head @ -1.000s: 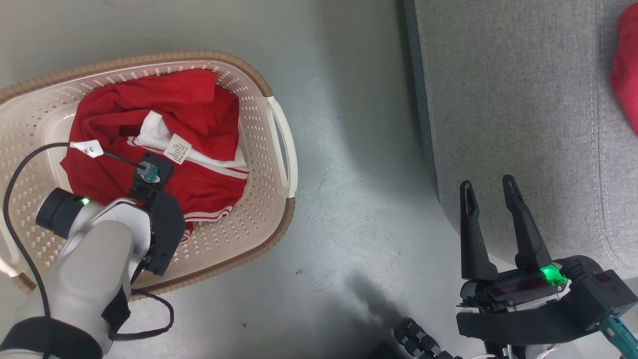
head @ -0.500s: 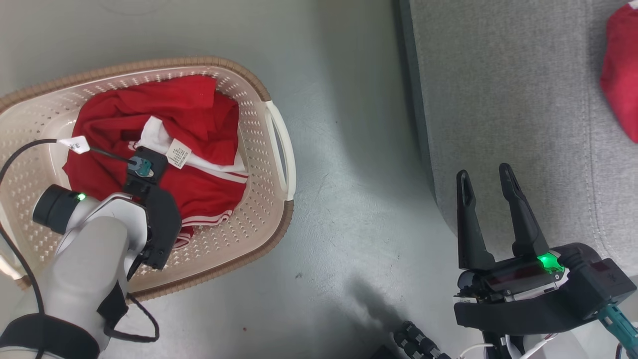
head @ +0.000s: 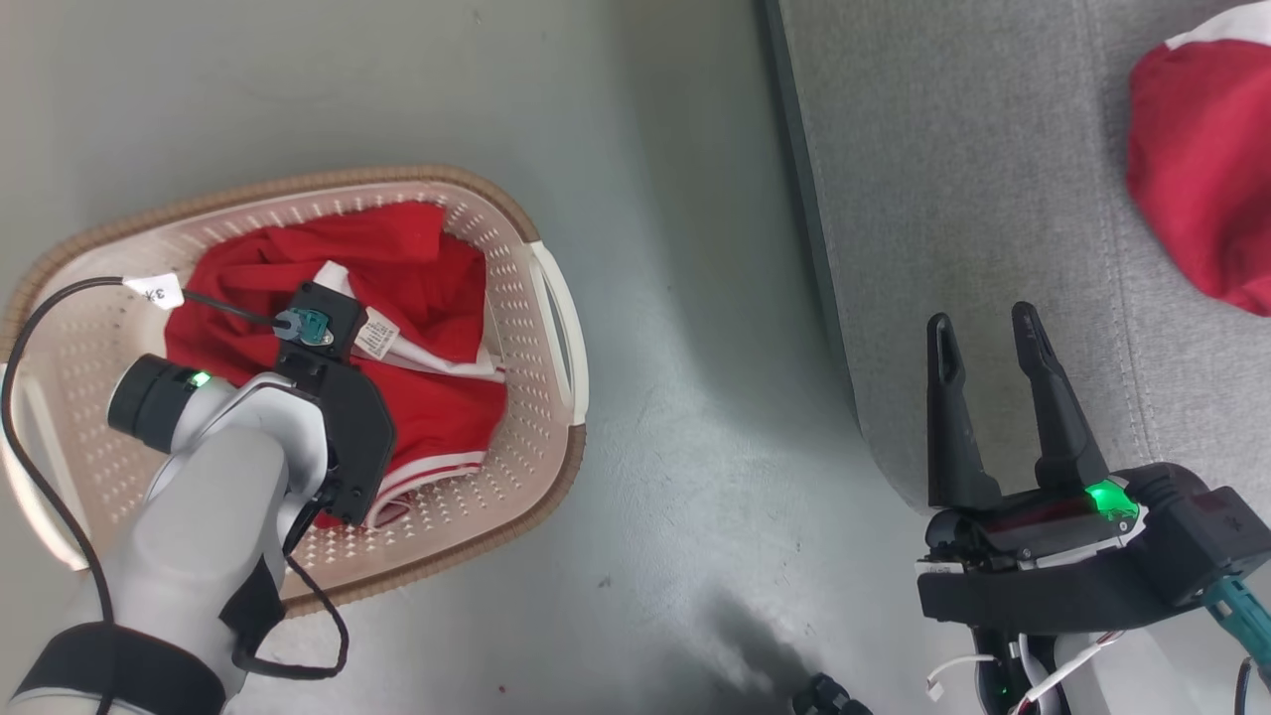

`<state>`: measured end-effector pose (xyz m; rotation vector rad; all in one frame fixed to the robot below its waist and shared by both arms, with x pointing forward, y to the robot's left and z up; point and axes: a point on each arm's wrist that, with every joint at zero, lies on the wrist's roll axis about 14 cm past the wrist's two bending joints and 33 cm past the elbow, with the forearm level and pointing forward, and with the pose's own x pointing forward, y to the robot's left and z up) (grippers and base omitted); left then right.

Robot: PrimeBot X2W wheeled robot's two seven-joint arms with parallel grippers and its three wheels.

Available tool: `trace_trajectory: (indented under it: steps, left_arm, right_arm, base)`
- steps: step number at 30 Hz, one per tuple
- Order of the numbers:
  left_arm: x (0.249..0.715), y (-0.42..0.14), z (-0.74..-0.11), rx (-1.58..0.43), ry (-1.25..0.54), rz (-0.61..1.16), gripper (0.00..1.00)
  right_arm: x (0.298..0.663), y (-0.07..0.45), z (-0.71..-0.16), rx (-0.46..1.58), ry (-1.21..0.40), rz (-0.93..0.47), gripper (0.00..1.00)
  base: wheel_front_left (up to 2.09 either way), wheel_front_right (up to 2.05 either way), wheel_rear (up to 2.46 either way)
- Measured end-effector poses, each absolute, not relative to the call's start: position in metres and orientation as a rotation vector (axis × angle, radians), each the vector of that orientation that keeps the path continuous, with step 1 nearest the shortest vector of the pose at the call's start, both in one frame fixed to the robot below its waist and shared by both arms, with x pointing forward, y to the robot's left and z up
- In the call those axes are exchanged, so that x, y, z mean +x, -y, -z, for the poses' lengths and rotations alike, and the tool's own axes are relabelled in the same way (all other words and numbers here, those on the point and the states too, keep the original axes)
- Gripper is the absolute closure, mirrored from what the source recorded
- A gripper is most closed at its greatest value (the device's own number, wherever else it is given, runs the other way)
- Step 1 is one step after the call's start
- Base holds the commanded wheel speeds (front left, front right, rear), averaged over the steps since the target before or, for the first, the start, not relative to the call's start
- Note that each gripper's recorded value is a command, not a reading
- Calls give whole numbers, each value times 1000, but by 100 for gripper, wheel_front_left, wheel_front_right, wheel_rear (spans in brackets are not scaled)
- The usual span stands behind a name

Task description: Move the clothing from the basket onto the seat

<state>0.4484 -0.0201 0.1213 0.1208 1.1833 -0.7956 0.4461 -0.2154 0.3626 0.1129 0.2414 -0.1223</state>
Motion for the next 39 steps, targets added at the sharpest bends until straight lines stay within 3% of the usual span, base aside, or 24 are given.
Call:
trace_trajectory:
  steps: [23, 39]
  left_arm:
    - [472, 33, -249, -80, -783, 758, 100]
    - [476, 36, -375, -204, -436, 739, 100]
  right_arm:
    - [454, 221, -441, 133, -46, 83, 0]
    - [427, 225, -500, 138, 77, 49, 0]
  base:
    - [0, 0, 0]
    - [0, 0, 0]
